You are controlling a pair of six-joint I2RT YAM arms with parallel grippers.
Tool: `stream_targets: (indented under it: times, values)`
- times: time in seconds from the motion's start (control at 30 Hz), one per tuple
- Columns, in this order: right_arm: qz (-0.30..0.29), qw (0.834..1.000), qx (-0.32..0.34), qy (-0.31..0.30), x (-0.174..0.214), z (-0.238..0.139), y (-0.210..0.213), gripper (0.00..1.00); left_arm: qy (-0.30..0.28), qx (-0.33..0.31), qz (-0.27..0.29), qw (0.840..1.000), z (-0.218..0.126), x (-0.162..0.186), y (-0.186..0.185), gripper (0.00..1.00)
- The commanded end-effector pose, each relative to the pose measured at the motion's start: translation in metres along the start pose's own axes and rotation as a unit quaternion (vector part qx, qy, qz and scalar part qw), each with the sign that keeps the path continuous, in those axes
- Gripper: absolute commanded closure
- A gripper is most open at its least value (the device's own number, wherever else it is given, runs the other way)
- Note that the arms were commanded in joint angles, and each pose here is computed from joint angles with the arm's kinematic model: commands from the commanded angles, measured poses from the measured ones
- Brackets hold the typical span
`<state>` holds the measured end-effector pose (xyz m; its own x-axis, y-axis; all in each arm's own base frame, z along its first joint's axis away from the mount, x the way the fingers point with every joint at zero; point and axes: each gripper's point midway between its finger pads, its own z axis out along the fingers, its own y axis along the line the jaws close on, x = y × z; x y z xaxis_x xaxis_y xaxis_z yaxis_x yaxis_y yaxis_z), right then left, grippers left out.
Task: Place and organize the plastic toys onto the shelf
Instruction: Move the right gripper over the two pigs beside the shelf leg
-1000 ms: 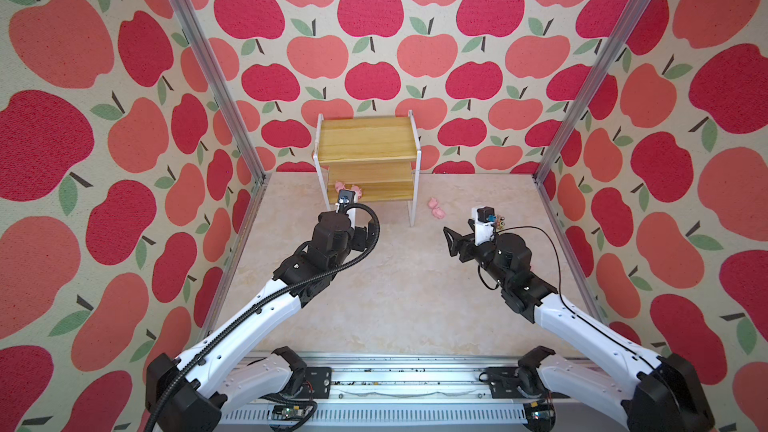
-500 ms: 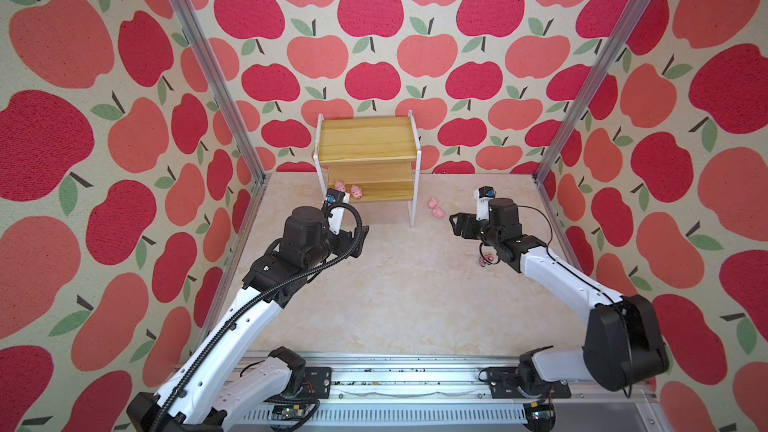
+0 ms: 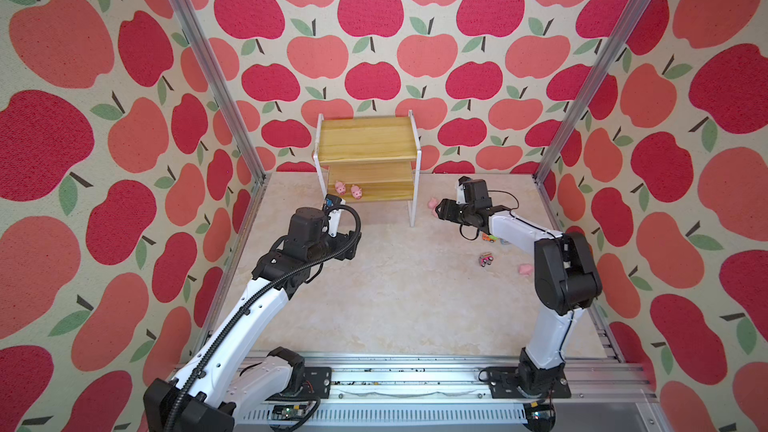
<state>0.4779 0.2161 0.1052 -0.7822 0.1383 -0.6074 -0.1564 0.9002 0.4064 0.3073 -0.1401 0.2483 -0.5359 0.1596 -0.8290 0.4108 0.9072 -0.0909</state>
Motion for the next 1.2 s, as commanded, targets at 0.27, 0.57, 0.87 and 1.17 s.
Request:
stream_targets:
  times: [0.27, 0.57, 0.87, 1.17]
  values:
    - [0.033, 0.998, 0.056, 0.021, -0.015, 0.055, -0.025, 0.41, 0.004, -0.020, 0.006, 1.000, 0.003, 0.016, 0.009, 0.15]
    - [0.012, 0.996, 0.087, 0.030, -0.005, 0.075, -0.038, 0.48, 0.008, -0.007, 0.004, 1.000, 0.008, 0.019, 0.006, 0.15]
    - [-0.021, 0.999, 0.032, 0.030, 0.011, 0.078, -0.021, 0.73, 0.001, -0.019, 0.007, 1.000, 0.007, 0.019, 0.011, 0.16]
    - [-0.100, 0.995, 0.008, 0.007, 0.031, 0.045, 0.008, 0.90, -0.007, -0.021, 0.009, 1.000, 0.004, 0.018, 0.011, 0.16]
